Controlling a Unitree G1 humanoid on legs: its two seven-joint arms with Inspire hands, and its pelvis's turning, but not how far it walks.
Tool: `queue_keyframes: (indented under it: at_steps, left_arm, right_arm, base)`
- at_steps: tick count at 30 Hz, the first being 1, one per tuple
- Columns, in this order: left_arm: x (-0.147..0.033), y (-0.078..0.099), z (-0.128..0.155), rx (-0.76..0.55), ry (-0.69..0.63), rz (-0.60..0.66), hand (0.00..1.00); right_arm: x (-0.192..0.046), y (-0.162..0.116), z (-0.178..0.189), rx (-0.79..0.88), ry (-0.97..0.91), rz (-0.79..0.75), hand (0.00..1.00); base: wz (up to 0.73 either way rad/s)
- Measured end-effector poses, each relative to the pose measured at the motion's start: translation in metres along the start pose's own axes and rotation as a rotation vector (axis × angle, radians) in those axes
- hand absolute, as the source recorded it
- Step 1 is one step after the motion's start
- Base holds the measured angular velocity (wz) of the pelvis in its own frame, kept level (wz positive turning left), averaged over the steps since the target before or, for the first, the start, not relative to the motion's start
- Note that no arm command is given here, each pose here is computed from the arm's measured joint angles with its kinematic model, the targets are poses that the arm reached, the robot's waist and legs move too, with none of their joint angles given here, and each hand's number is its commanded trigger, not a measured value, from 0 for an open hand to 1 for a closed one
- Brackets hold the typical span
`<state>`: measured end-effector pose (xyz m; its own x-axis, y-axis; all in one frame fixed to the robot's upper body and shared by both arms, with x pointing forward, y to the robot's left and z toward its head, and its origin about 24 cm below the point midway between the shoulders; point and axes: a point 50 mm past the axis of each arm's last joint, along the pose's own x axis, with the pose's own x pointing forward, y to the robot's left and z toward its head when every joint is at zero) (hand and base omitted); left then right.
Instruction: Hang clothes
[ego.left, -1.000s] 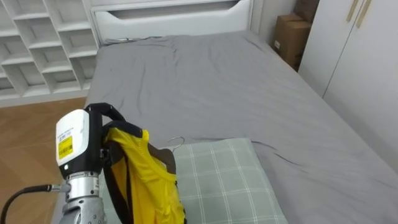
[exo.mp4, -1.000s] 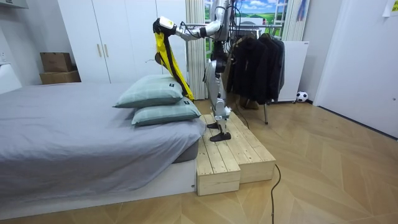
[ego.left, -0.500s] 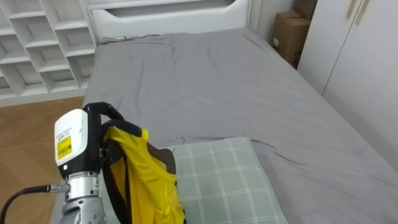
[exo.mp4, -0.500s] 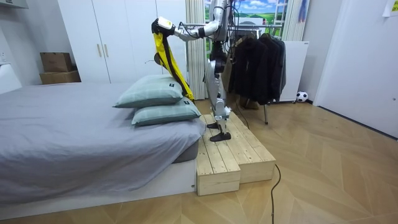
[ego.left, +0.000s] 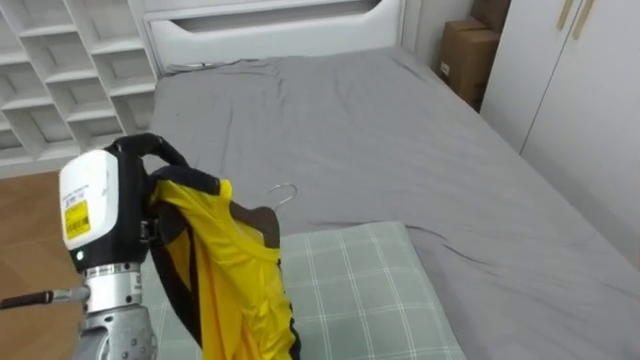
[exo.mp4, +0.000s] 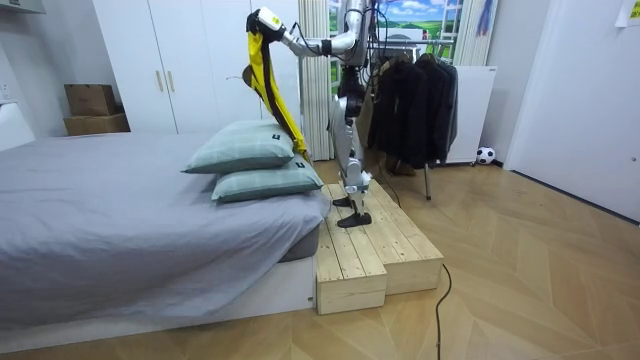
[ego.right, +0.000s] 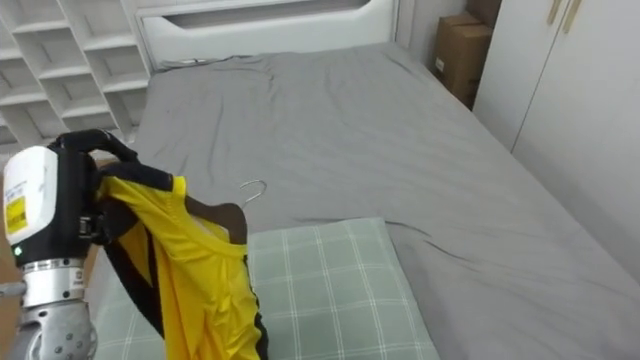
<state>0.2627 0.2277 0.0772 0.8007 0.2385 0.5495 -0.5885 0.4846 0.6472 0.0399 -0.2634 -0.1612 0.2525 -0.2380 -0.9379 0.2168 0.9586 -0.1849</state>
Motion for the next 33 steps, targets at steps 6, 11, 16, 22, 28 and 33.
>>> queue_keyframes:
  at_steps: [6,11,16,22,28,33]
  left_arm:
    - [0.009,0.018,-0.007,0.038,-0.013,0.076,1.00]
    - [0.013,0.025,-0.002,0.035,-0.046,0.130,1.00]
    - [0.011,0.025,-0.003,0.040,-0.046,0.125,1.00]
    - [0.013,0.028,0.002,0.034,-0.062,0.141,1.00]
    - [0.016,0.033,0.006,0.042,-0.073,0.163,1.00]
    - [0.018,0.036,0.007,0.055,-0.074,0.175,1.00]
  right_arm:
    - [-0.001,-0.018,0.007,-0.060,-0.026,-0.137,0.00]
    - [-0.002,-0.026,0.035,-0.191,-0.136,-0.242,0.00]
    - [-0.010,-0.025,0.077,-0.252,-0.337,-0.332,0.00]
    - [-0.034,-0.015,0.138,-0.226,-0.630,-0.360,0.00]
    - [-0.064,-0.006,0.179,-0.188,-0.851,-0.345,0.00]
    - [-0.080,0.000,0.195,-0.202,-0.946,-0.292,0.00]
  base:
    - [0.00]
    - [0.00]
    - [0.00]
    - [-0.03]
    - [0.02]
    - [0.00]
